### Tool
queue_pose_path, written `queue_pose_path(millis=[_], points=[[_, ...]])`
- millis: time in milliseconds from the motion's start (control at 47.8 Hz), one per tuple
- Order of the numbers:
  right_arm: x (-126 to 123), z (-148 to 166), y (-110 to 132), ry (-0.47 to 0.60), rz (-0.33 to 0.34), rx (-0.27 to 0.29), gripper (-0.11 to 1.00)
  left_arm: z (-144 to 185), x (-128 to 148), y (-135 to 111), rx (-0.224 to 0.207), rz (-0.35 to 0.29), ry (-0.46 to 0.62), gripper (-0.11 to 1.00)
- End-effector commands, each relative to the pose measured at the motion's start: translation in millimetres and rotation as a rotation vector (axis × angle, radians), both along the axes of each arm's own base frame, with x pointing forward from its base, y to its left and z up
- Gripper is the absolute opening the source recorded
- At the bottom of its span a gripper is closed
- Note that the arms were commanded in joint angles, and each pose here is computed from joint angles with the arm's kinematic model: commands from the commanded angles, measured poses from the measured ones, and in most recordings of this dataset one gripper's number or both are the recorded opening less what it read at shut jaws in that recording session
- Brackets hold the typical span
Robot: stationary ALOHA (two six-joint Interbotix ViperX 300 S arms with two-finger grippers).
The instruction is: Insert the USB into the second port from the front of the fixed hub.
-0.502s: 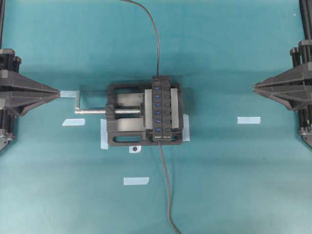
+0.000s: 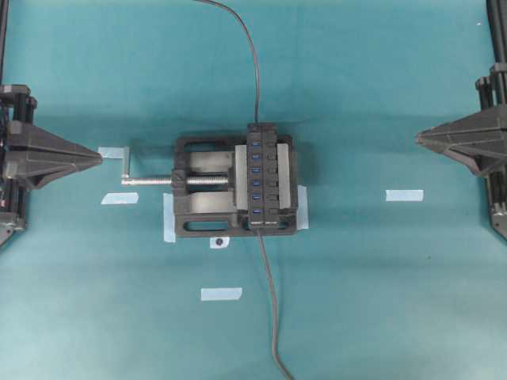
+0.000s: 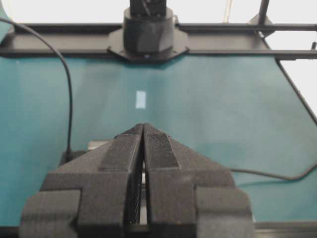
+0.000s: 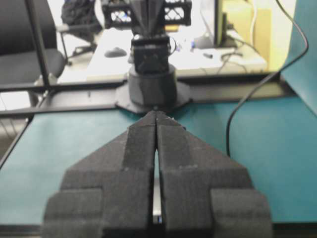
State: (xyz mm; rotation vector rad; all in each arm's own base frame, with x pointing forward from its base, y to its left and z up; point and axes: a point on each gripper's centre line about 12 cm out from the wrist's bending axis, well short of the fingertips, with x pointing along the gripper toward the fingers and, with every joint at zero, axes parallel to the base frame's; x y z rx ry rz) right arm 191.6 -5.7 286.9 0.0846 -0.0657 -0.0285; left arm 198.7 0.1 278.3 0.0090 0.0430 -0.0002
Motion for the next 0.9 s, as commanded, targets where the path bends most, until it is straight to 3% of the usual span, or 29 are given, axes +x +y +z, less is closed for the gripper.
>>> queue_pose_path(millis=[0, 272, 586, 879], points=[[3.3, 0.0, -1.9, 0.024, -0.008, 0.028, -0.04, 6.6, 2.8, 0.3, 0.002, 0.001, -0.009, 0.00], [18.0, -18.3, -7.2, 0.244, -0.036, 0.094, -0.04, 2.6, 2.9, 0.7, 0.001, 0.003, 0.040, 0.00], [40.4, -36.5, -14.5, 0.438, -0.067, 0.104, -0.04, -8.1, 6.8, 1.1, 0.000, 0.006, 0.141, 0.00], [58.5, -50.8, -24.6, 0.542, -0.103, 0.116, -0.04, -19.0, 14.9, 1.5, -0.011, 0.009, 0.224, 0.00]])
